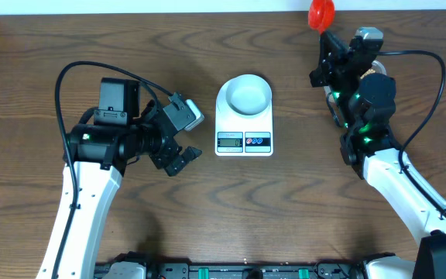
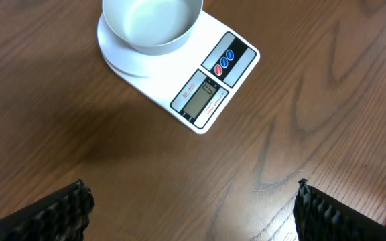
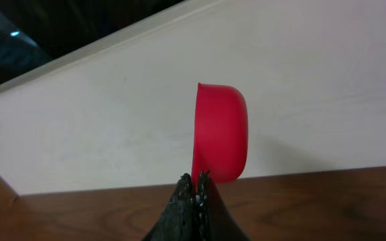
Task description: Scoop item into bowl and weigh 50g on scale
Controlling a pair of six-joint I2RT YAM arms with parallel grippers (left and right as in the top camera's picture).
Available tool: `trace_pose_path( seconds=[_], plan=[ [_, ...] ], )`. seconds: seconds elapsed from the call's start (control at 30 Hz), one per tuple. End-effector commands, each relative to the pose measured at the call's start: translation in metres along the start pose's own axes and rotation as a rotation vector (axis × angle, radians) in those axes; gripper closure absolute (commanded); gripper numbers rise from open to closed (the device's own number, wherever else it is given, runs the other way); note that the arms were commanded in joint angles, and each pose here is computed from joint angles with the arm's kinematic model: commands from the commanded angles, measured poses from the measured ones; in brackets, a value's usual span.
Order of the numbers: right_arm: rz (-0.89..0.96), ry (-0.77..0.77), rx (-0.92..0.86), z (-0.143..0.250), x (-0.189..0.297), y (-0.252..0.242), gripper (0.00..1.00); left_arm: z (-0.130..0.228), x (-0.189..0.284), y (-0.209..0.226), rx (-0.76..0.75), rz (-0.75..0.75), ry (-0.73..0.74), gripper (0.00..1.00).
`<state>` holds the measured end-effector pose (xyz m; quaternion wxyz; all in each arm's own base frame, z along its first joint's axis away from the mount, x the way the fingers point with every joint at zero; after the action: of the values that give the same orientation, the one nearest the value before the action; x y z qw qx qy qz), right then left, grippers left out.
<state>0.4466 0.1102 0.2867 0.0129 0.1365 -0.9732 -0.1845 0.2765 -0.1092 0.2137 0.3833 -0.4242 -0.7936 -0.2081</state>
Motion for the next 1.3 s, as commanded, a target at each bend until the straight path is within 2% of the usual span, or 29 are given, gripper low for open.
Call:
trace_pose_path(
  seconds=[0.0, 0.33, 0.57, 0.87, 1.1, 1.27],
  plan=[
    [-0.021, -0.005, 0.024, -0.008, -0.002, 0.004, 0.99, -0.005, 0.009, 0.001, -0.003, -0.024, -0.019, 0.02],
    [-0.013, 0.061, 0.056, 0.001, 0.003, 0.003, 0.99, -0.005, 0.009, 0.001, -0.003, -0.024, -0.018, 0.02],
    [-0.015, 0.257, 0.146, 0.006, 0.014, 0.006, 0.99, -0.005, 0.009, 0.001, -0.002, -0.023, -0.018, 0.02],
    [0.089, 0.570, 0.233, 0.018, 0.050, -0.021, 0.99, -0.005, 0.009, 0.001, -0.003, -0.024, -0.018, 0.02],
    [0.146, 0.618, 0.223, 0.015, 0.073, -0.035, 0.99, -0.005, 0.009, 0.001, -0.002, -0.024, -0.018, 0.02],
    [0.283, 0.632, 0.366, 0.012, 0.075, -0.066, 0.99, -0.005, 0.009, 0.001, -0.002, -0.024, -0.018, 0.02]
  ],
)
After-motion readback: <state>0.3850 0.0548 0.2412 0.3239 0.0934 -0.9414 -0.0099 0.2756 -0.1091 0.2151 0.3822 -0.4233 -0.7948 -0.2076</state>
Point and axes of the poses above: each gripper's point midway between its finger pads, its own x axis back along the fingers, its own y axis along the line the jaws close on, z = x × y, the point moved 1 cm from there along x, back along the fingers
